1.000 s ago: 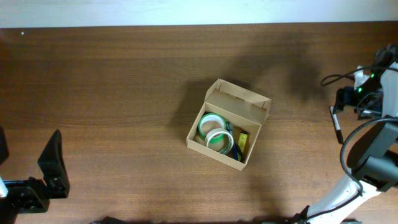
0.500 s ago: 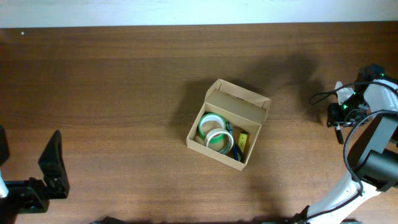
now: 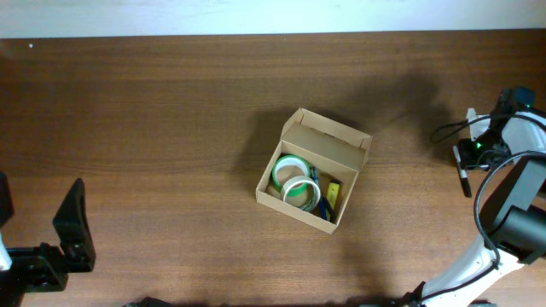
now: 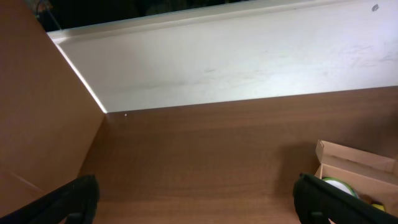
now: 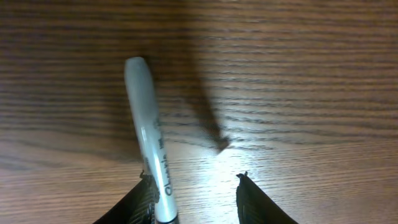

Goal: Pack container
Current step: 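Move right gripper to the white marker and grasp it, then carry white marker into the box and release it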

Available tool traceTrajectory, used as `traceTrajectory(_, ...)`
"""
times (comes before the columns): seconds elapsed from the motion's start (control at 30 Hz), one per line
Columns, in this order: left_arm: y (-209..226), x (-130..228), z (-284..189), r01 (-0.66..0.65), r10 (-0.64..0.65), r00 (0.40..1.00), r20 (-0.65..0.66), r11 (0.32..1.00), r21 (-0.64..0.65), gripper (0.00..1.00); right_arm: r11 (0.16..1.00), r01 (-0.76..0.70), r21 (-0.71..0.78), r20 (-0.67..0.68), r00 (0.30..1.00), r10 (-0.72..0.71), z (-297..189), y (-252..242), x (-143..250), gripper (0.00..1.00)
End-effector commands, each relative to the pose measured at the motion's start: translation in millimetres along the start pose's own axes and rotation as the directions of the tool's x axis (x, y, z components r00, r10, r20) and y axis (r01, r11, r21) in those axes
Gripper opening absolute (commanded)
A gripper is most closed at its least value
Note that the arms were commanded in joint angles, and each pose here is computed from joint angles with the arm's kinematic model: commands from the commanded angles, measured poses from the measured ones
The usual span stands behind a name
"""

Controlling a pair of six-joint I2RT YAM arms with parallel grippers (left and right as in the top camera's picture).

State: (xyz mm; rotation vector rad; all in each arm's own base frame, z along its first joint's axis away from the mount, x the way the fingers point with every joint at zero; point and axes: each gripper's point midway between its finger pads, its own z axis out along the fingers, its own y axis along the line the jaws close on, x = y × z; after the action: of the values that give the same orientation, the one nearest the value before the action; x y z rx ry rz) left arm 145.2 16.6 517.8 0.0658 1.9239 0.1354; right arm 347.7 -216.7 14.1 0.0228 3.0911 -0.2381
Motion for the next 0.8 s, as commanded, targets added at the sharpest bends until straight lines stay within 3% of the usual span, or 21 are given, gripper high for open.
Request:
traceTrajectory(0.0, 0, 0, 0, -0.017, 0.017, 1.0, -0.002, 1.0, -0.002, 1.0, 1.0, -0.011, -0.02, -0.02, 1.0, 0.01, 9, 2, 11, 0.41)
traceTrajectory(0.37, 0, 0, 0, -0.017, 0.017, 1.0, 0.0, 1.0, -0.003, 1.0, 0.995, -0.034, -0.094, 0.0, 0.999, 0.034, 16, 19, 11, 0.41)
traceTrajectory(0.77, 0, 0, 0, -0.017, 0.017, 1.0, 0.0, 1.0, -0.002, 1.0, 0.986, -0.117, -0.122, -0.018, 0.993, 0.116, 21, 26, 16, 0.04)
